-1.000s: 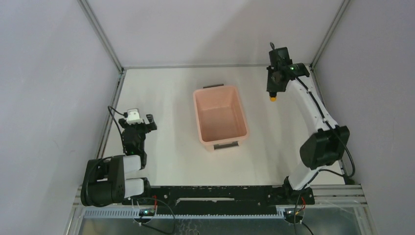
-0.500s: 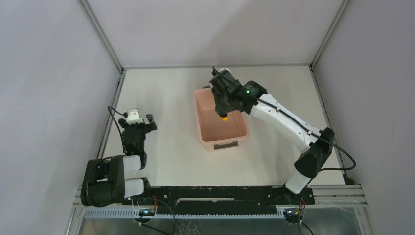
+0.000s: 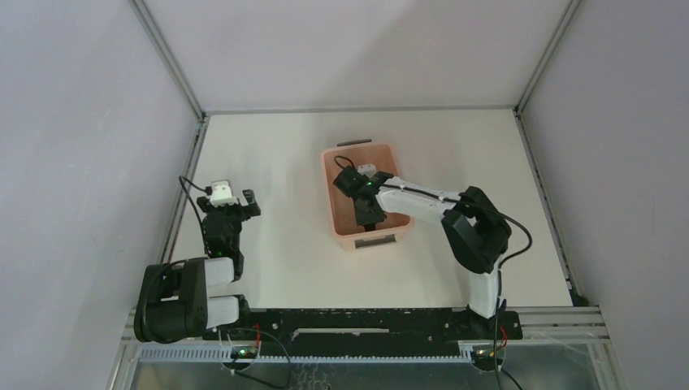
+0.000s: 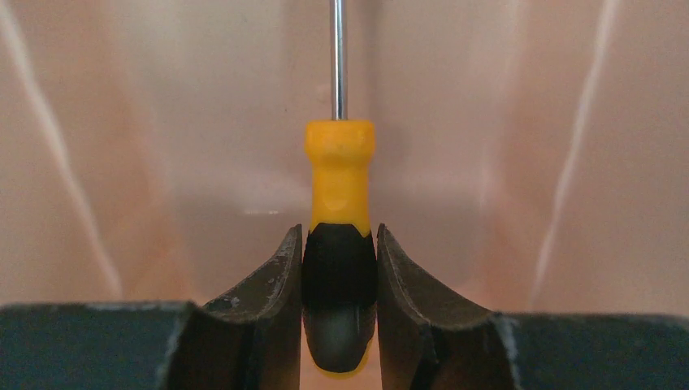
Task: Put the screwdriver in the bin
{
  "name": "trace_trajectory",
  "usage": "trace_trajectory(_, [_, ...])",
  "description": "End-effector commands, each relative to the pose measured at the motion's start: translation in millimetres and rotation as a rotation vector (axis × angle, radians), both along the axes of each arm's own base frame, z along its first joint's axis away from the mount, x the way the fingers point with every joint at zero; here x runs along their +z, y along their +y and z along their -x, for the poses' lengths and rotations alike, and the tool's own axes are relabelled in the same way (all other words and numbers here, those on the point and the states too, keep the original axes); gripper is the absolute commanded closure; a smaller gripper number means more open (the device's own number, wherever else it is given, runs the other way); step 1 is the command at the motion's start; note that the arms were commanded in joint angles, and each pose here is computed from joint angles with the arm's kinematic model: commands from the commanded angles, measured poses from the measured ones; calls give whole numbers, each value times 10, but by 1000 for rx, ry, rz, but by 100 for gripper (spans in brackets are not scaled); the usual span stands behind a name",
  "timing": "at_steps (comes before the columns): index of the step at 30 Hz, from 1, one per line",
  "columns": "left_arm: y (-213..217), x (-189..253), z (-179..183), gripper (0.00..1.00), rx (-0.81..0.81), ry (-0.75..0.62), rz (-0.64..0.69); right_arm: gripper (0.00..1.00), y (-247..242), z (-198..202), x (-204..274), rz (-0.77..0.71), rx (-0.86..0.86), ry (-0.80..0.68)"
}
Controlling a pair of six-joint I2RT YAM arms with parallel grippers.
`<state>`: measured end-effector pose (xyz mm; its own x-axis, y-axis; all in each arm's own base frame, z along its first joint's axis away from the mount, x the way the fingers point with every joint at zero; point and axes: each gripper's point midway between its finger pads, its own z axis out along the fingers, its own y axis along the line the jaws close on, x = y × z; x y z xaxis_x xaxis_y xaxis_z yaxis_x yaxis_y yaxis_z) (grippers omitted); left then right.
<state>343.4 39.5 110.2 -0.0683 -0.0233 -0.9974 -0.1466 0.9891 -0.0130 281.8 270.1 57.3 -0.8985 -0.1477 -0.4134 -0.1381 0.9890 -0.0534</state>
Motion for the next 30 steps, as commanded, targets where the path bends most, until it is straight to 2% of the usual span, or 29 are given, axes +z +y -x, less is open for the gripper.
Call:
trace_trajectory(1, [7, 267, -108, 0, 2, -76, -18, 95, 192, -179, -158, -47, -56, -58])
trace_trajectory(5, [8, 269, -110, 0, 2, -76, -18, 86, 193, -133, -427, -22, -74, -9])
trace_trajectory(11, [8, 268, -112, 0, 2, -76, -18, 52, 161, -132, -389, -11, -77, -17])
trace_trajectory(13, [9, 268, -109, 0, 3, -76, -18, 40, 143, -158, -236, -18, -74, -46])
trace_trajectory(19, [8, 264, -107, 0, 2, -75, -18, 29, 85, -280, 556, -54, -44, -190])
trace_trajectory(20, [7, 269, -109, 0, 2, -76, -18, 25, 83, -305, 735, -63, -28, -224])
trace_trajectory(22, [6, 270, -108, 0, 2, -77, -18, 2, 47, -329, 1045, -80, -8, -287])
trace_trajectory(27, [5, 270, -109, 0, 2, -76, -18, 0, -294, -330, 1630, -104, -30, -421])
trace_trajectory(30, [10, 265, -106, 0, 3, -75, -18, 0, -652, -328, 1751, -106, -75, -442])
